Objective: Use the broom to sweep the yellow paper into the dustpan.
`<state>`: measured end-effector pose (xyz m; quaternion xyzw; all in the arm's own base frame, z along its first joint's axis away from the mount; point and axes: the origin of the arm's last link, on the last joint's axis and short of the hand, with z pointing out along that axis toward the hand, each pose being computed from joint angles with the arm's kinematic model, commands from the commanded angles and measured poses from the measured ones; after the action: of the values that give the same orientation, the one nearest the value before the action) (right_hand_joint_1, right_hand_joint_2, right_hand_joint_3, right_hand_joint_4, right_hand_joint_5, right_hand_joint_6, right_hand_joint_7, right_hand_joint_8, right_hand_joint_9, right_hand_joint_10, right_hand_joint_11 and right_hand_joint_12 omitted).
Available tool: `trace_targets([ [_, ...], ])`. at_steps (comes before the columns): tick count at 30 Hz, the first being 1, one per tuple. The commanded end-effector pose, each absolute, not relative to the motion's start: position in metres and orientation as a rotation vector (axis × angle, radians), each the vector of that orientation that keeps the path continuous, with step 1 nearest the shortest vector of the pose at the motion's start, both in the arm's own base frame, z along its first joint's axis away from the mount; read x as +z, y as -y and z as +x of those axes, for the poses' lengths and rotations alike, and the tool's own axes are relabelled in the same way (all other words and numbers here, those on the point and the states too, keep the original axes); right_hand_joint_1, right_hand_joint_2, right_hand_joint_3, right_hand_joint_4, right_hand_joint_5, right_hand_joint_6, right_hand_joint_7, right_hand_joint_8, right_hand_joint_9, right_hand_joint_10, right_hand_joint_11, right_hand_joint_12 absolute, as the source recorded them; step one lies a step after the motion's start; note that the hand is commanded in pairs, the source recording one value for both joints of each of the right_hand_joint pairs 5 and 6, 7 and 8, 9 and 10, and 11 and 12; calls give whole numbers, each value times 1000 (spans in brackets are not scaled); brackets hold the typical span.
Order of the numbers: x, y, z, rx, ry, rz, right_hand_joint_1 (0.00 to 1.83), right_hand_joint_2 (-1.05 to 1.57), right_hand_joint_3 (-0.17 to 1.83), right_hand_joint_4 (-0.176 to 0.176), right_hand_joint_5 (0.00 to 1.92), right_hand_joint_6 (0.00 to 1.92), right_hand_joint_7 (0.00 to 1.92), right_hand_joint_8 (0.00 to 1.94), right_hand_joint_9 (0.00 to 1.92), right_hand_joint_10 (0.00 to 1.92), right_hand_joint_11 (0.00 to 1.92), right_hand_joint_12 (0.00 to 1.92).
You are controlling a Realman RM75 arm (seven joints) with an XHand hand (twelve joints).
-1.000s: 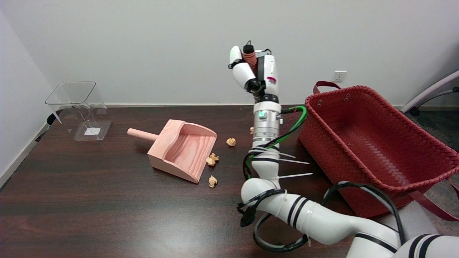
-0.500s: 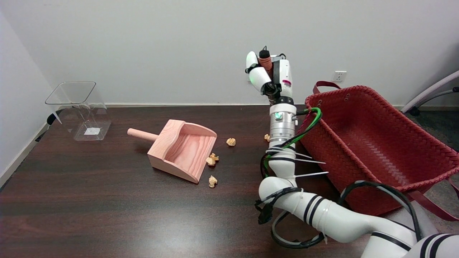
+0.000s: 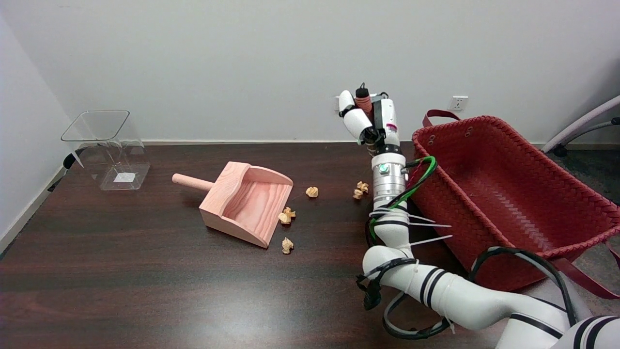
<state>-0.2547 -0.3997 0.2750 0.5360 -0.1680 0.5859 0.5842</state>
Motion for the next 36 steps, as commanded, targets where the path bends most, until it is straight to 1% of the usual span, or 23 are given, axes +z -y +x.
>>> trace_targets([
  [1, 294, 397, -307, 1293, 525, 1180, 747, 1571, 844, 0, 1920, 1920, 1920, 1920, 1920, 1920, 1920, 1920],
  [6, 292, 399, -314, 1311, 561, 1152, 737, 1571, 858, 0, 1920, 1920, 1920, 1920, 1920, 1920, 1920, 1920],
  [14, 273, 400, -312, 1374, 619, 1145, 721, 1571, 829, 0, 1920, 1920, 1920, 1920, 1920, 1920, 1920, 1920],
  [23, 238, 404, -300, 1468, 660, 1132, 715, 1571, 630, 0, 1920, 1920, 1920, 1920, 1920, 1920, 1920, 1920],
  [36, 182, 417, -290, 1491, 802, 1136, 686, 1571, 484, 0, 1920, 1920, 1920, 1920, 1920, 1920, 1920, 1920],
])
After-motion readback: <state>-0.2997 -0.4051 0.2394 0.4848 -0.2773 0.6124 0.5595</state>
